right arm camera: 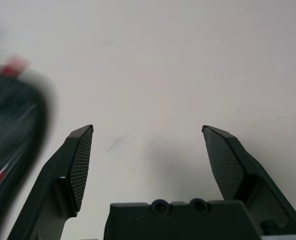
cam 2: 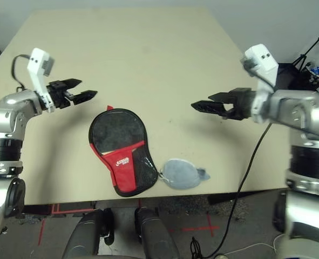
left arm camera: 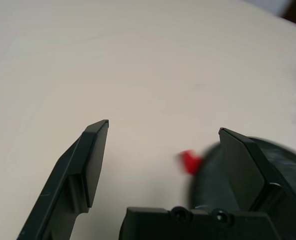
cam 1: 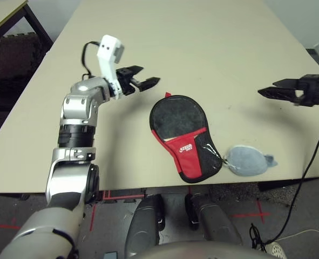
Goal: Store the ping-pong paddle in its case and zip it.
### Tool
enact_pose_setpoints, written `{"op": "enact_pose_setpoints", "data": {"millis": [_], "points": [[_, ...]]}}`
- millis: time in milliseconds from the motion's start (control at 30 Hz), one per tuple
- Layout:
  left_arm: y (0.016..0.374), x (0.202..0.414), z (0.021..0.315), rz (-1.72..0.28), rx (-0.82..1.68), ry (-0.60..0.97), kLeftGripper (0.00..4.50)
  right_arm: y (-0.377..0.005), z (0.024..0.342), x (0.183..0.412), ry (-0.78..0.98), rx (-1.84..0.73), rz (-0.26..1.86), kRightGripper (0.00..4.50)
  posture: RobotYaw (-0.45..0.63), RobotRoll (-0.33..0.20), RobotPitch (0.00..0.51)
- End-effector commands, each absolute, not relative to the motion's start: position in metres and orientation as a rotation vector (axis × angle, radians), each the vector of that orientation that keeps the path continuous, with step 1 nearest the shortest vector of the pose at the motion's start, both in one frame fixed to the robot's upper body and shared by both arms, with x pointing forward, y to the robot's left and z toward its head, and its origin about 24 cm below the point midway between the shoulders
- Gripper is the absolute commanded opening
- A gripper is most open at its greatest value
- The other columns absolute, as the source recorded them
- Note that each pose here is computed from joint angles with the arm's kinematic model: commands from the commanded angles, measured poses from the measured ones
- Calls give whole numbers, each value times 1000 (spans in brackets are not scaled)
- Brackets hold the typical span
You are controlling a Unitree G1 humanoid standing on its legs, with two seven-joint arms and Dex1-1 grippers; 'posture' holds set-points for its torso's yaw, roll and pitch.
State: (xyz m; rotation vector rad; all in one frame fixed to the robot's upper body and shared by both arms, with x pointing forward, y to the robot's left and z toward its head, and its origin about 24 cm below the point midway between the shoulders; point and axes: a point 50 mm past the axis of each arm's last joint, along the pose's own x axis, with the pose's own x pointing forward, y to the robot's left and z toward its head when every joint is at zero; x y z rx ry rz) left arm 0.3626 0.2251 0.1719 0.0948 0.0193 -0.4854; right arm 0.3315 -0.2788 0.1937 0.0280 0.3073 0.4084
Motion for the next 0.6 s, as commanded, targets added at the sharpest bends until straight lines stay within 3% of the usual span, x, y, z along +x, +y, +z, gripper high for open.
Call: {"op": "enact_pose_setpoints", "data": {"millis": [33, 233, 433, 600], "points": [[245, 360, 153, -314, 93, -55, 4500, -299, 169, 343, 156, -11, 163, 4479, -115, 0, 197], [266, 349, 121, -108, 124, -93, 4500, -320, 142, 351, -28, -89, -100, 4479, -99, 0, 204], [286, 344, 117, 64, 146, -128, 4500, -331, 128, 347, -51, -165, -185, 4479, -82, 0, 196], [302, 337, 118, 174, 217, -156, 4500, -346, 98, 331, 24, -123, -286, 4479, -81, 0, 183]]}}
